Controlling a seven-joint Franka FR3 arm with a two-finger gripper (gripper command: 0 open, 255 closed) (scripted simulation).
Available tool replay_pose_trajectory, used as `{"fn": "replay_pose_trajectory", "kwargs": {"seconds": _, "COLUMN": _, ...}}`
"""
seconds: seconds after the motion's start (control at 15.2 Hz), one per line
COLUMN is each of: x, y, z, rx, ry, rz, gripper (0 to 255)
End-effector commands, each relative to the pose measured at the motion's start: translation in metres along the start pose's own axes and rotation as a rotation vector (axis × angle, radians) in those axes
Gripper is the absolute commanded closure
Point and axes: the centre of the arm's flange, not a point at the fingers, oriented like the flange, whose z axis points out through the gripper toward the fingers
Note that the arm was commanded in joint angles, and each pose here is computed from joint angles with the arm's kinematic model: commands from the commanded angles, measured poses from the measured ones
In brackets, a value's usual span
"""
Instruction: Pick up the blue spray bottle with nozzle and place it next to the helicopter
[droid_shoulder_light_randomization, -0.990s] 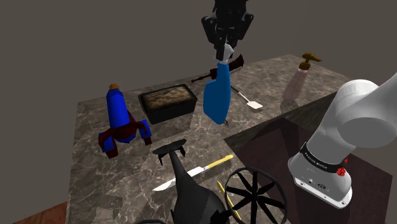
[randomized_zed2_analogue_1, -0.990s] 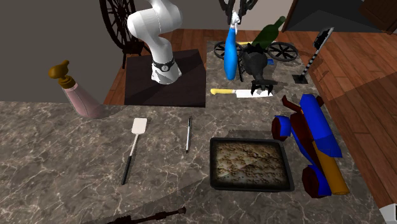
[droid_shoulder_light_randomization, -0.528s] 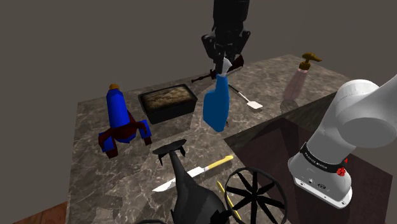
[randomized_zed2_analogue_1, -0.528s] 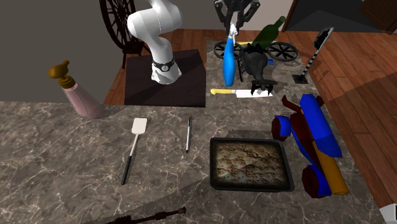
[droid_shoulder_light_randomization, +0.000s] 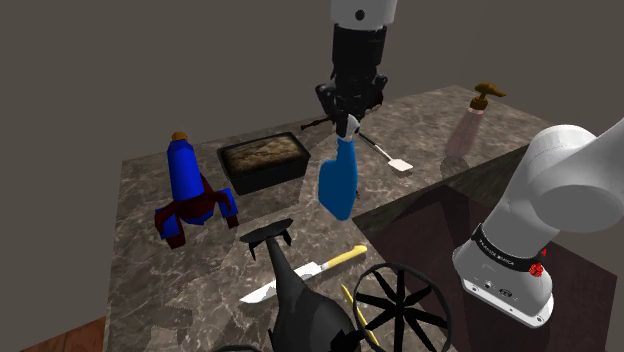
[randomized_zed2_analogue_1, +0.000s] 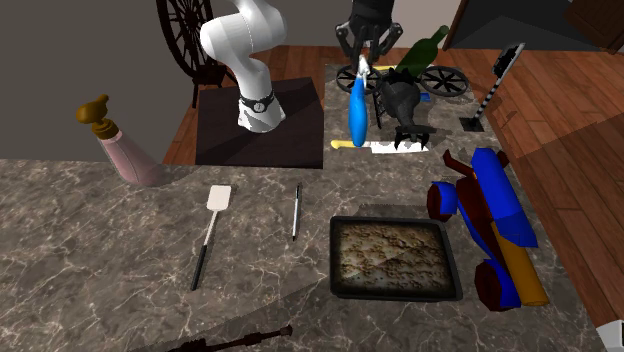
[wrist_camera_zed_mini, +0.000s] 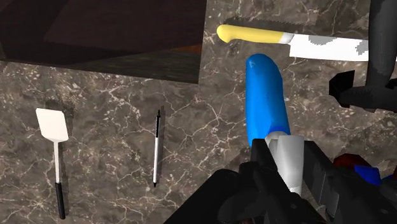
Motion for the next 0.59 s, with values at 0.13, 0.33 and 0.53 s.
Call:
{"fn": "replay_pose_trajectory", "kwargs": {"seconds": 0.13, "x": 0.000, "y": 0.001, "z": 0.021, "rx": 0.000, "ry": 0.000, "rz": 0.000, "gripper": 255}}
{"fn": "replay_pose_trajectory", "kwargs": {"seconds": 0.33, "x": 0.000, "y": 0.001, "z": 0.037, "rx": 0.000, "ry": 0.000, "rz": 0.000, "gripper": 255}}
{"fn": "replay_pose_trajectory", "kwargs": {"seconds": 0.53, "x": 0.000, "y": 0.001, "z": 0.053, "rx": 0.000, "ry": 0.000, "rz": 0.000, "gripper": 255}}
